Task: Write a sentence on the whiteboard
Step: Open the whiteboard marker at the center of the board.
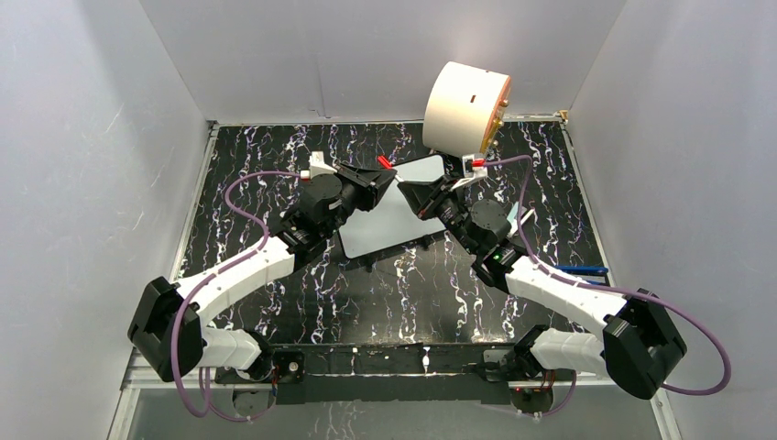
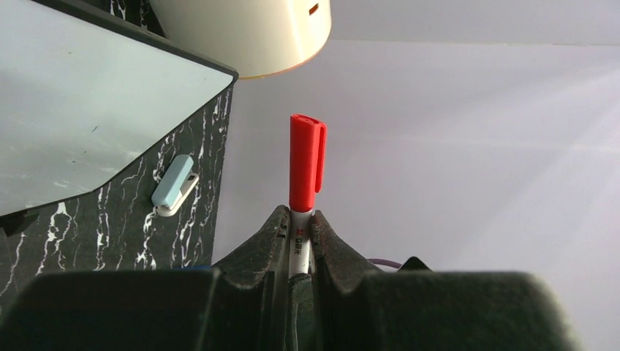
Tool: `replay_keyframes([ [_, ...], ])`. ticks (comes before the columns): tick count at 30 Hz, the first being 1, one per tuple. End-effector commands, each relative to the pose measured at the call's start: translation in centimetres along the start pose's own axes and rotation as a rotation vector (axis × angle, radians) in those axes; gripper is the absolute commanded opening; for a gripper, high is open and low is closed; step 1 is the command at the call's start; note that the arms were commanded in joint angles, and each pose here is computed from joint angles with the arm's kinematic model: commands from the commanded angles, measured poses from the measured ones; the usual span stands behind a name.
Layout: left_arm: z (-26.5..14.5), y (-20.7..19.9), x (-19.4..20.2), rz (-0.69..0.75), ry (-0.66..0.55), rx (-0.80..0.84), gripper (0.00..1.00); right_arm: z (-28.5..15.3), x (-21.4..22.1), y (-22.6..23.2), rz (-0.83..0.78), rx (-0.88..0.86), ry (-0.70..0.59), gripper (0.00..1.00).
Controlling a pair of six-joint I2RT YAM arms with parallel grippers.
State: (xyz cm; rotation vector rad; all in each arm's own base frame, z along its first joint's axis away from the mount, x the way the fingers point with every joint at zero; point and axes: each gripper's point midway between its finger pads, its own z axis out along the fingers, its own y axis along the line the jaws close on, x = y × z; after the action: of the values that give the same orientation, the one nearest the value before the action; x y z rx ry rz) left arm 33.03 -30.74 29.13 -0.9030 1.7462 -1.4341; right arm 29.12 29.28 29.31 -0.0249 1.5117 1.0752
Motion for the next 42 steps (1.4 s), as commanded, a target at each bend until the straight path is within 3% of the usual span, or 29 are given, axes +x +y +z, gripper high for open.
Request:
replay_keyframes([
  [1,-0.7,-0.5,-0.2,0.118,-0.015,0.045,0.1,-0.2,-1.1,0.9,-0.029,-0.017,-0.022,0.0],
  [5,-1.6,-0.2,-0.8,0.295,-0.032,0.043,0.29,-0.5,-0.6,0.6,-0.071,-0.003,0.026,0.0],
  [11,-3.3,-0.2,-2.9,0.559,-0.076,0.027,0.44,-1.2,-0.4,1.4,-0.139,-0.039,0.094,0.0],
  [18,-4.7,0.8,-3.9,1.064,0.043,-0.048,0.55,-2.3,-0.6,2.1,-0.237,-0.102,0.223,0.0],
  [23,-6.5,1.5,-5.0,1.296,0.083,-0.043,0.57,-3.1,-0.9,1.8,-0.303,-0.141,0.3,0.0],
  [28,-7.9,2.7,-4.1,1.387,0.269,0.018,0.58,-4.5,-0.6,1.4,-0.381,-0.22,0.388,0.0],
  [38,-10.2,2.9,-0.1,1.369,0.661,0.33,0.58,-7.1,0.2,2.9,-0.434,-0.42,0.491,0.0],
  [42,-10.6,2.6,1.4,1.341,0.751,0.417,0.56,-7.6,0.8,3.6,-0.43,-0.483,0.516,0.0],
])
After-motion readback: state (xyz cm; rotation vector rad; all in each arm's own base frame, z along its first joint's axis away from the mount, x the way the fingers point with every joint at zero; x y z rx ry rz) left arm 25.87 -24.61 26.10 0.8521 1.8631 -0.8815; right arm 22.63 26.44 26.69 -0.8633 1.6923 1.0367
